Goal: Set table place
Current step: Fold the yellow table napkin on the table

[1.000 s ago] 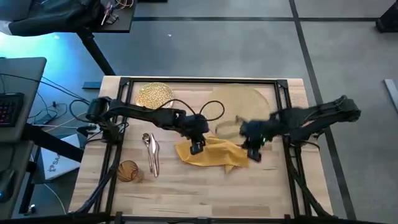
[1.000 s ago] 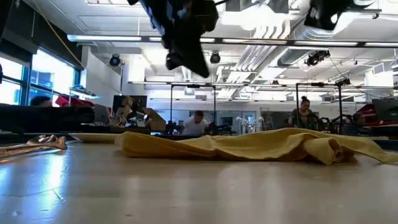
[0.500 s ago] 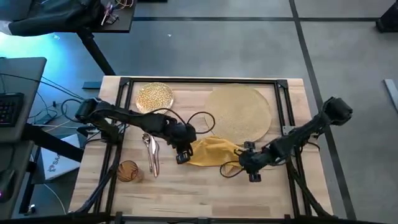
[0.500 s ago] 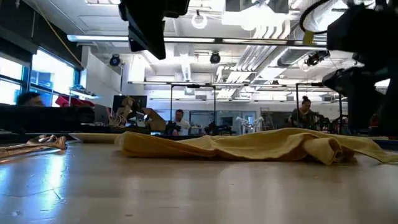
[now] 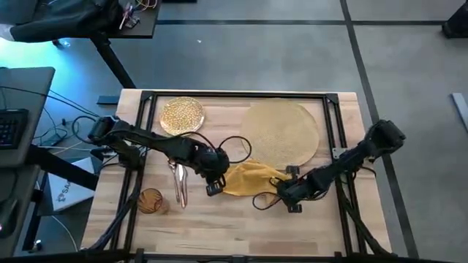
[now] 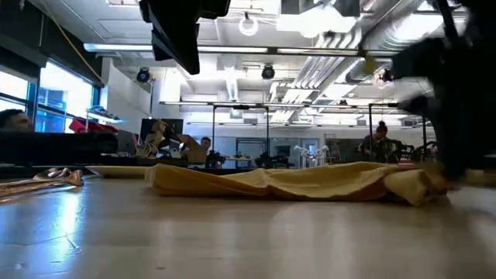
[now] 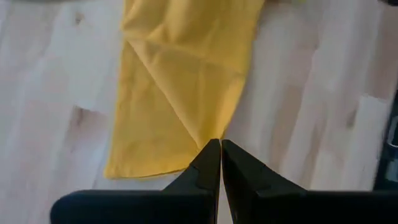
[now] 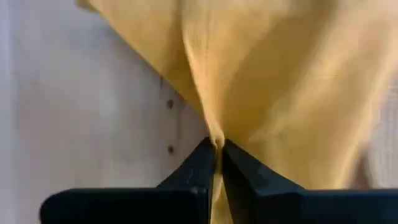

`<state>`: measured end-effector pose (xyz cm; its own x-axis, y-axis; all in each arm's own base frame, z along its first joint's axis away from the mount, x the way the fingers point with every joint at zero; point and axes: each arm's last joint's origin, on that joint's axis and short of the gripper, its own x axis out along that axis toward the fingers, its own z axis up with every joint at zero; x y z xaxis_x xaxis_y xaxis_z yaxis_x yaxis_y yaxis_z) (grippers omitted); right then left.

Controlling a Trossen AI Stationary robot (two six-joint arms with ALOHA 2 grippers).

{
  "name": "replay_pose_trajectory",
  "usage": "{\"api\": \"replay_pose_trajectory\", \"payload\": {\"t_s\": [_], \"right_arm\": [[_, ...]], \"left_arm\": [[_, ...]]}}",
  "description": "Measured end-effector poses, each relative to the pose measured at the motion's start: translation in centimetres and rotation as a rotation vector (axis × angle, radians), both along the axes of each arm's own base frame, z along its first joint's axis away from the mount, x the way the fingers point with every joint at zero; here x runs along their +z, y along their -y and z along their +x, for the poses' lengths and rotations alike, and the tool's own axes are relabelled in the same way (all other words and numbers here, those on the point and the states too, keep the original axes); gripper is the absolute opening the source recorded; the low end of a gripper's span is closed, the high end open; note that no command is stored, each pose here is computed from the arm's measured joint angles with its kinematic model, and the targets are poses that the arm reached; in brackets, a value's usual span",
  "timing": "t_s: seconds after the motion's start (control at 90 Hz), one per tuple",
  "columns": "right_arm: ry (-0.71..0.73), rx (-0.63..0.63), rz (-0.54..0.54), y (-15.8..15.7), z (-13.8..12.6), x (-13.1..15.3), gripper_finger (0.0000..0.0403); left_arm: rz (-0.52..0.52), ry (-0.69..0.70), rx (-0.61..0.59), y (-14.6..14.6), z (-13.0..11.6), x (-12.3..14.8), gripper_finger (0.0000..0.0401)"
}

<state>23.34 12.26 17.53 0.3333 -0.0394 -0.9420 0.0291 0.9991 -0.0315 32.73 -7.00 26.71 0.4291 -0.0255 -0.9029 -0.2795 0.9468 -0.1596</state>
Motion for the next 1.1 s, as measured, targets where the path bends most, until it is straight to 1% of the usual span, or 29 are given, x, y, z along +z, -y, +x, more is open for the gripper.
{"api": "replay_pose_trajectory", "payload": {"t_s": [0.111,0.211,0.356,0.433,0.489,0.567,0.711,0.778,0.856,0.9,0.967,1.1], "right_arm": [[-0.012,-0.061,0.037,1.6,0.5,4.5,0.0001],[0.112,-0.157,0.100,3.5,1.3,9.3,0.0000],[0.286,-0.297,0.165,7.0,2.0,15.0,0.0000],[0.357,-0.358,0.182,8.6,2.1,17.5,0.0000],[0.394,-0.373,0.181,9.4,2.1,18.8,0.0000],[0.422,-0.387,0.175,10.3,2.2,19.9,0.0000],[0.463,-0.410,0.170,11.3,2.3,20.9,0.0000],[0.465,-0.423,0.171,11.5,2.3,20.9,0.0000],[0.460,-0.423,0.175,11.6,2.4,20.9,0.0000],[0.460,-0.420,0.178,11.7,2.4,20.9,0.0000],[0.459,-0.418,0.178,11.7,2.4,20.9,0.0000],[0.436,-0.416,0.174,11.7,1.9,20.9,0.0000]], "left_arm": [[0.021,0.039,0.038,-0.1,0.3,0.1,0.0000],[0.050,0.122,0.049,-0.1,0.9,0.5,0.0003],[0.154,0.325,0.008,0.0,2.4,1.7,0.0029],[0.193,0.460,-0.017,0.0,3.3,2.7,0.0055],[0.228,0.540,-0.033,-0.1,3.9,3.3,0.0077],[0.280,0.624,-0.015,-0.4,4.5,3.9,0.0110],[0.355,0.701,0.122,-1.6,5.5,4.2,0.0173],[0.365,0.757,0.161,-2.0,6.4,4.0,0.0200],[0.364,0.794,0.181,-2.3,7.2,3.5,0.0225],[0.356,0.814,0.192,-2.3,7.7,3.1,0.0235],[0.361,0.796,0.197,-2.4,8.3,2.1,0.0242],[0.419,0.703,0.240,-2.3,8.2,0.7,0.0232]]}}
